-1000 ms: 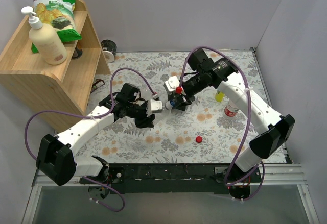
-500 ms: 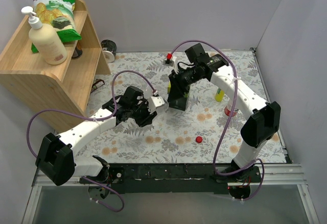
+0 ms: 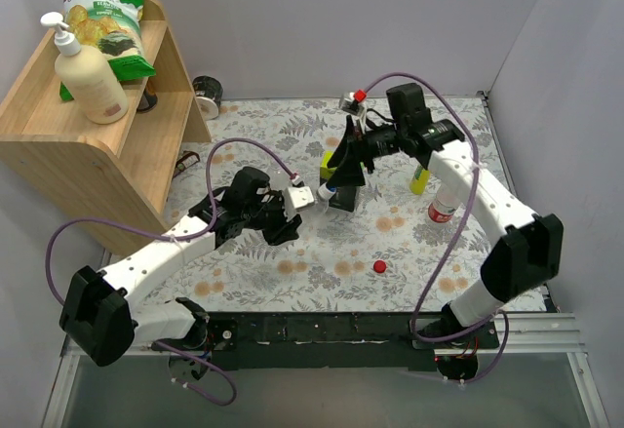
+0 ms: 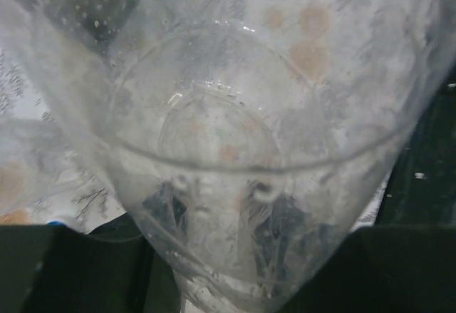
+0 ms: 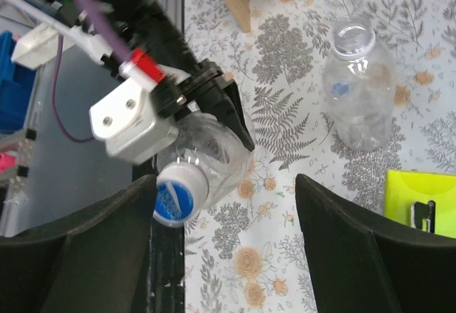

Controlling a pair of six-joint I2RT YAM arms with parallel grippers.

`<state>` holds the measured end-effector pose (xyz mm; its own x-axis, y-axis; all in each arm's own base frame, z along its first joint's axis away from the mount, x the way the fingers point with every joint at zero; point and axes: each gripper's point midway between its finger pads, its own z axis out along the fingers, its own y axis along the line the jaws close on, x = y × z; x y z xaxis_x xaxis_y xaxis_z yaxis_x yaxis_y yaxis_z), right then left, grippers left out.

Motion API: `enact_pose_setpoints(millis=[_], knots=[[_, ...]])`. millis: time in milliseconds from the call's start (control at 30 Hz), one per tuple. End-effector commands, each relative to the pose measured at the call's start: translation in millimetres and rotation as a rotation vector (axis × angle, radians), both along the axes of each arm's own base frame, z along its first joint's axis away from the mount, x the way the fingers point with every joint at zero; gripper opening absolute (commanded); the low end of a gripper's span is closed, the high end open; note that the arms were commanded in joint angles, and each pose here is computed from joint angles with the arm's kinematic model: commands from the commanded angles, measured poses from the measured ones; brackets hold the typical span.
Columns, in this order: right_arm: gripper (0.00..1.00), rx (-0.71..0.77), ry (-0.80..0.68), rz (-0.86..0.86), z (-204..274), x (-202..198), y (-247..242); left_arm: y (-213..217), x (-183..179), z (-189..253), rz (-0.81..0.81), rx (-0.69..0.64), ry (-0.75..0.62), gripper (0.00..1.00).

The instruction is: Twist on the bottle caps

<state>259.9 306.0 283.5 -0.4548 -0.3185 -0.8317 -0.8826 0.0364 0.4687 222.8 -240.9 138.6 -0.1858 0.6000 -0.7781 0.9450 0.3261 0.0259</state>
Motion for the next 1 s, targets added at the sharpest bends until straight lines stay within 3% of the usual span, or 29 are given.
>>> enact_pose_setpoints(millis=[0, 433, 800, 967], knots=[[0.86, 0.240, -0.297, 0.090, 49, -17, 0, -25, -17, 46, -0.134, -0.199, -0.031, 0.00], [0.83, 0.343, -0.335, 0.209, 57, -42, 2, -26, -13, 55, -0.161, -0.217, -0.069, 0.00], [0.61, 0.369, -0.274, 0.228, 52, -56, -2, -30, -9, 53, -0.156, -0.224, -0.032, 0.00], [0.58, 0.379, -0.249, 0.222, 53, -58, -1, -32, -5, 56, -0.157, -0.229, -0.037, 0.00]])
